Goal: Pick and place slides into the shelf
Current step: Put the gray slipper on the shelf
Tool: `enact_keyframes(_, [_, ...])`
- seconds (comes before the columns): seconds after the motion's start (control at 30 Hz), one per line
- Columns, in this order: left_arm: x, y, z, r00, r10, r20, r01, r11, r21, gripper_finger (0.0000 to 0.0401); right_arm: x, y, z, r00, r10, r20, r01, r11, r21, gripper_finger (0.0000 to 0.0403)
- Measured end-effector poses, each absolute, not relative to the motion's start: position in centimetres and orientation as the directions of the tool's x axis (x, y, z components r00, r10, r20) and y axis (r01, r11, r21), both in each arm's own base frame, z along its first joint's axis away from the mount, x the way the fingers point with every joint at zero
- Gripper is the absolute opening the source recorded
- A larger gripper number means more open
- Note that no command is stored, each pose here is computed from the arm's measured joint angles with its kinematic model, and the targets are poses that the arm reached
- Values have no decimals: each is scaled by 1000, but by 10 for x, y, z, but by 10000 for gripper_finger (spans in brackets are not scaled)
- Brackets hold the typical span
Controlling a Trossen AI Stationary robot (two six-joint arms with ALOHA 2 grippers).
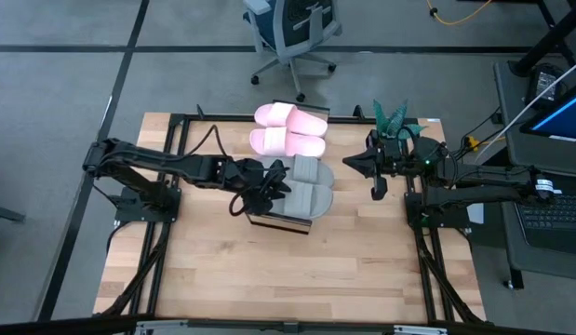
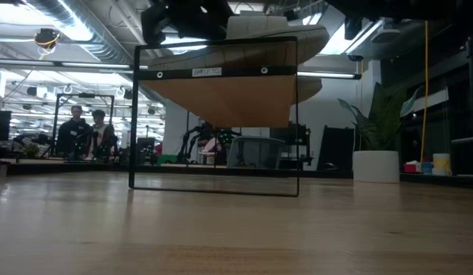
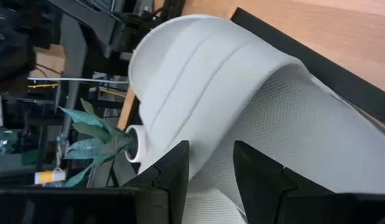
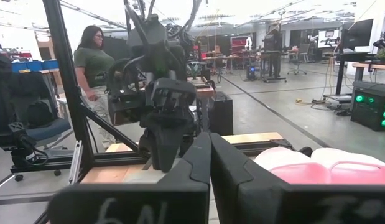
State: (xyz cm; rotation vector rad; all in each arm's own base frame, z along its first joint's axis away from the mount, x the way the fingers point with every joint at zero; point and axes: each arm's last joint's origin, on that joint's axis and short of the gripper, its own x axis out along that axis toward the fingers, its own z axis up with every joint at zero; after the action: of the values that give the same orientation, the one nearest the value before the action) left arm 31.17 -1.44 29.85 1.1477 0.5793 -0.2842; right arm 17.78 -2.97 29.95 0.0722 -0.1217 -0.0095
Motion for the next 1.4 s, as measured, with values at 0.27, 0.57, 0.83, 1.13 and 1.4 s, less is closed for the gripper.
enact_keyframes(0.27, [303, -14, 306, 821, 93, -564, 489, 397, 777, 117, 178, -30, 300, 993, -14, 120, 5, 997, 72, 4])
enact_keyframes(0.57, [301, -12, 314, 848, 127, -515, 424, 421, 802, 117, 178, -30, 300, 992, -15, 122, 6, 997, 71, 4])
enact_keyframes(0.83, [306, -12, 335, 937, 107, -332, 256, 436, 863, 117, 178, -30, 300, 992, -15, 124, 9, 999, 48, 4])
enact_keyframes(1.13, [310, -7, 340, 959, 104, -265, 189, 466, 864, 117, 178, -30, 300, 992, -15, 129, 10, 999, 43, 4])
enact_keyframes(1.4, [311, -2, 341, 958, 123, -258, 125, 634, 763, 117, 178, -30, 301, 990, -15, 138, 9, 999, 45, 4])
